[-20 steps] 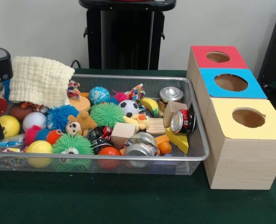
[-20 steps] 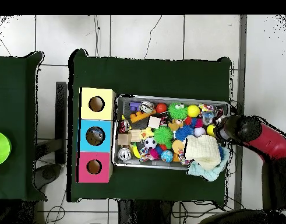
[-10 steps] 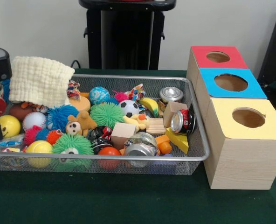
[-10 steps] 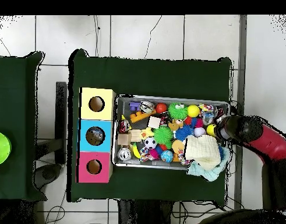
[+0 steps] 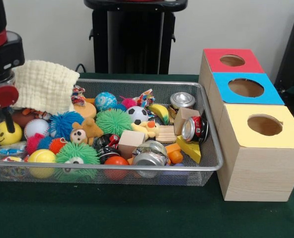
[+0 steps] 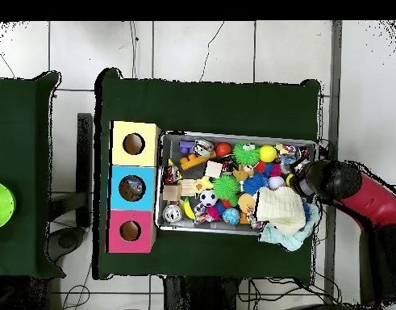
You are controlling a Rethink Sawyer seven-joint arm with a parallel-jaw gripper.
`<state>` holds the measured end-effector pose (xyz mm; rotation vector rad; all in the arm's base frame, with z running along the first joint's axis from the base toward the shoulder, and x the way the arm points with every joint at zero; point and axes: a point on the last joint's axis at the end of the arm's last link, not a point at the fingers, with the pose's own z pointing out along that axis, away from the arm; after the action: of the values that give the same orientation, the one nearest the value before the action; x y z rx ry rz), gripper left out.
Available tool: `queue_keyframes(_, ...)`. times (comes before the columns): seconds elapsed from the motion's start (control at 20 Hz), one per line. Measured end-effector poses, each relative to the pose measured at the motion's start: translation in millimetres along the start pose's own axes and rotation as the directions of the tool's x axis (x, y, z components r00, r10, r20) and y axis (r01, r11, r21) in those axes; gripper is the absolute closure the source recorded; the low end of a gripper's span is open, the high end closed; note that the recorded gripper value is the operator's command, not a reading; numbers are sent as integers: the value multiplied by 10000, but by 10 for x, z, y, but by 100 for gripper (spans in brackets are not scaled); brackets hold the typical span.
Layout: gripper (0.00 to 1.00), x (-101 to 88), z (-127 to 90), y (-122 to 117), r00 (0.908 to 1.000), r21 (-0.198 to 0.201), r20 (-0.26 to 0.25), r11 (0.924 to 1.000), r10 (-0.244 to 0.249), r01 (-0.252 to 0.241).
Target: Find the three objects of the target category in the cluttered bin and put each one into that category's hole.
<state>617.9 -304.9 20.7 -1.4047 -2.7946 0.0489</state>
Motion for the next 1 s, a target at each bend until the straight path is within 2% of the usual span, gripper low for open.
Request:
queue_keyframes(0.2, 0, 92, -188, 142, 9997, -52, 117, 9997, -223, 224)
queue_keyframes(0.45, 0, 99, -350, 274, 9988, -509, 272, 9978, -415, 429)
queue_keyframes(0.55, 0, 35, -375, 305, 9965, -804, 525, 9943, -656, 697)
queue_keyframes(0.7, 0, -30, -374, 314, 9910, -1017, 845, 9884, -1041, 1125)
queue_keyframes(0.75, 0, -71, -370, 320, 9833, -1137, 1072, 9807, -1468, 1588)
queue_keyframes(0.9, 0, -102, -371, 337, 9719, -1238, 1263, 9689, -1988, 2143)
queue_keyframes(1.0, 0, -130, -383, 368, 9554, -1346, 1452, 9515, -2573, 2767)
